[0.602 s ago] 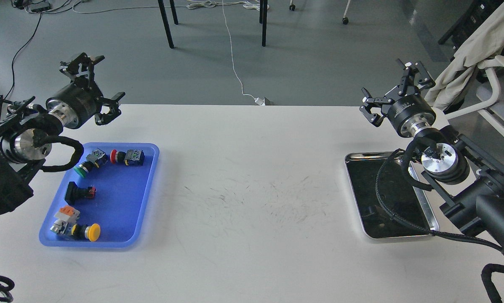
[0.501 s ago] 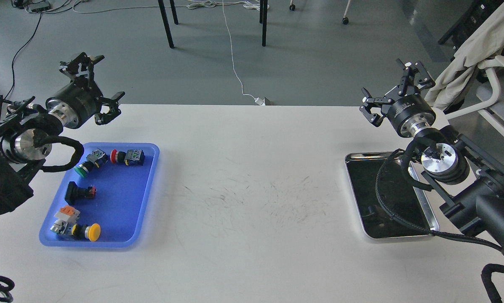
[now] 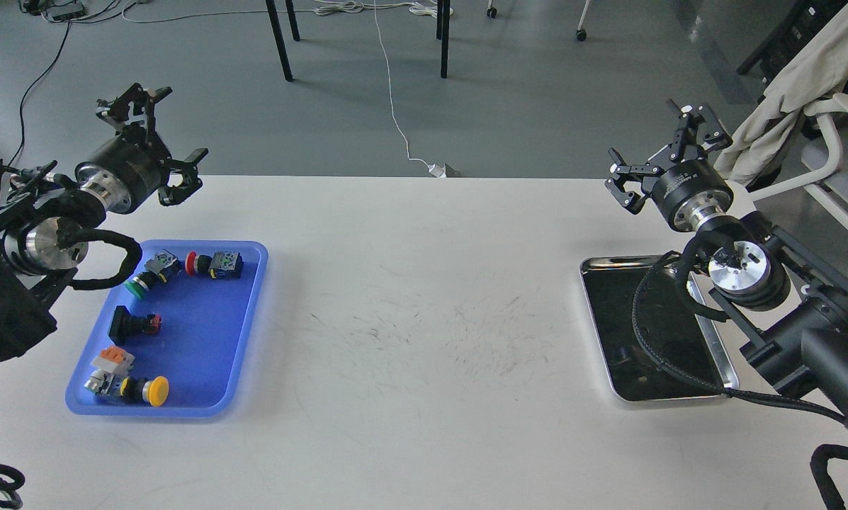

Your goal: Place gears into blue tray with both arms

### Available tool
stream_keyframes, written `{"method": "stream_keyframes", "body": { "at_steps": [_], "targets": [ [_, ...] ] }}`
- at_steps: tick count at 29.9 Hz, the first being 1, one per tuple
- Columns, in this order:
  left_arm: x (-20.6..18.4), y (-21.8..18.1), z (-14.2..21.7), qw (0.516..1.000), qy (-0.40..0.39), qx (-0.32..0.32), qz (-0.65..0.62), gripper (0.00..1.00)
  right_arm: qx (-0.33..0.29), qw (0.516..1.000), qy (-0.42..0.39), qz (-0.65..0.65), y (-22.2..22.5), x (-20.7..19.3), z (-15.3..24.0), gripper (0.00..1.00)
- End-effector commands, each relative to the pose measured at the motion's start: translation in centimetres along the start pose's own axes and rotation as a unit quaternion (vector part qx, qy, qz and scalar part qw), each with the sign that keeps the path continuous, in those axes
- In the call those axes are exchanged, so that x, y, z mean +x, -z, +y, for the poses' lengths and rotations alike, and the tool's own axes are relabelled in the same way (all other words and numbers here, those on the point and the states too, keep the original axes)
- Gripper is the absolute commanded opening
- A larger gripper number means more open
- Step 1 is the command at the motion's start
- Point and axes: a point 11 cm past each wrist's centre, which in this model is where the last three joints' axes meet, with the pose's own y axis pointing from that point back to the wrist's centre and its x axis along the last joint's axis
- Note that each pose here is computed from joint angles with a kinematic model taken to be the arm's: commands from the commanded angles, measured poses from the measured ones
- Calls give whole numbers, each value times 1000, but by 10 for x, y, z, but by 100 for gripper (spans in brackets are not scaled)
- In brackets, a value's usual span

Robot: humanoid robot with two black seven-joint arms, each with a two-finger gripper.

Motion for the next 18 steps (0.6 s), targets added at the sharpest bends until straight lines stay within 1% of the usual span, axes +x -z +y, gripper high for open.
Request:
{"method": "stream_keyframes", "body": {
  "at_steps": [1, 18],
  "targets": [
    [1, 2, 1, 1000, -2, 3, -3, 99, 0, 1000, 0, 0, 0, 0, 0, 99],
    [-1, 3, -1, 1000, 0, 6, -6, 99, -3, 1000, -2, 7, 4, 3, 2, 99]
  ]
}}
